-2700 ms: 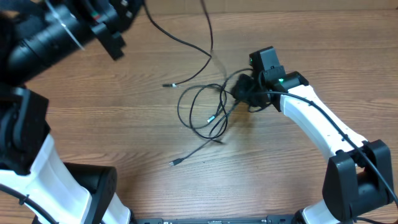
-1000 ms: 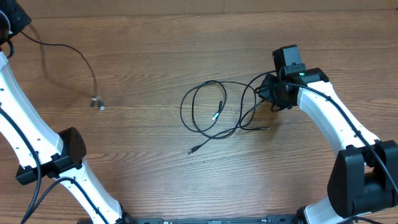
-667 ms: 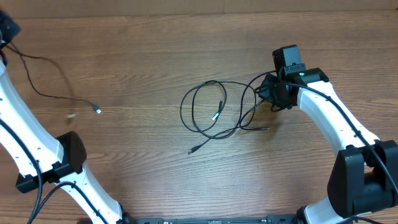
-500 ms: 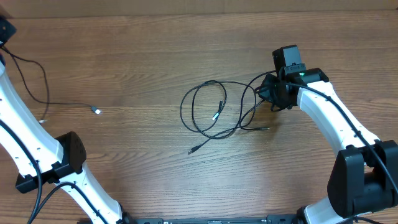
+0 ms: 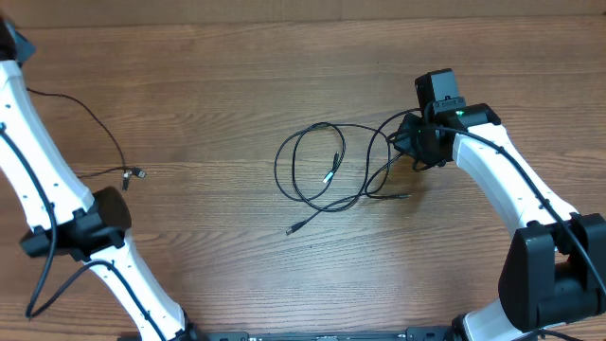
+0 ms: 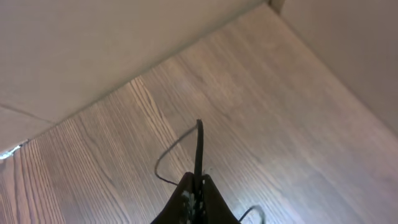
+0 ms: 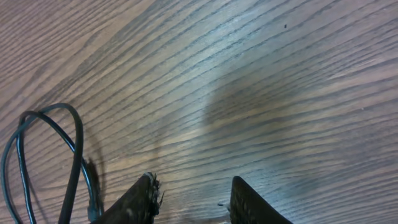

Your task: Untangle cables

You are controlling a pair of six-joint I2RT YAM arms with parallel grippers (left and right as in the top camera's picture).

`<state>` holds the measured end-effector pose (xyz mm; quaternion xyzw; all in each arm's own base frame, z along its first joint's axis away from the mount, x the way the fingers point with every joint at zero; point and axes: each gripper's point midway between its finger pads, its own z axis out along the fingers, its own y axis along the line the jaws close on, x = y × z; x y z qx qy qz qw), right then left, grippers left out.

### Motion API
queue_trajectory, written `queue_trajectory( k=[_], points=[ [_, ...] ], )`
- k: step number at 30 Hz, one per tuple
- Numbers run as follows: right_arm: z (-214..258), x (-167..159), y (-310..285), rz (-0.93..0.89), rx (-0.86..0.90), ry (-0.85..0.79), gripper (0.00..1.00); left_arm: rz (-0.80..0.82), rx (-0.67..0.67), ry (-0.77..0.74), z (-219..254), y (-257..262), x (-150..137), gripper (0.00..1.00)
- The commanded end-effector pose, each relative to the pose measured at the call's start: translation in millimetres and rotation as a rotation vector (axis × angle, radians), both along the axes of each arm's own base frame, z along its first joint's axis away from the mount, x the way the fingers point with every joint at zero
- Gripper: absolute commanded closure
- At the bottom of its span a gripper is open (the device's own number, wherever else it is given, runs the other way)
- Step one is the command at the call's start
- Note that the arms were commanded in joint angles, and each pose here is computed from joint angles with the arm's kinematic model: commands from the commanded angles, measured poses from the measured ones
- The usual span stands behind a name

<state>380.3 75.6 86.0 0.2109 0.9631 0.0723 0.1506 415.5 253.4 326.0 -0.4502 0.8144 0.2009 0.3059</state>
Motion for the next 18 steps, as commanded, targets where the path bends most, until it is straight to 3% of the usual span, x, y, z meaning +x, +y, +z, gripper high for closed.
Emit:
queue_trajectory(
  k=[1, 14, 18],
  points=[
    [7.0, 2.4, 0.6, 0.013, 0.000, -0.021, 0.62, 0.038, -0.006, 0.060, -28.4, 12.0, 6.8, 0.96],
    [7.0, 2.5, 0.6, 0.013, 0.000, -0.022, 0.62, -0.012, -0.150, 0.308, -132.0, 8.1, 20.3, 0.96],
    [7.0, 2.5, 0.6, 0.013, 0.000, -0.021, 0.62, -0.026, -0.184, 0.351, -147.7, 2.5, 19.6, 0.88]
  ],
)
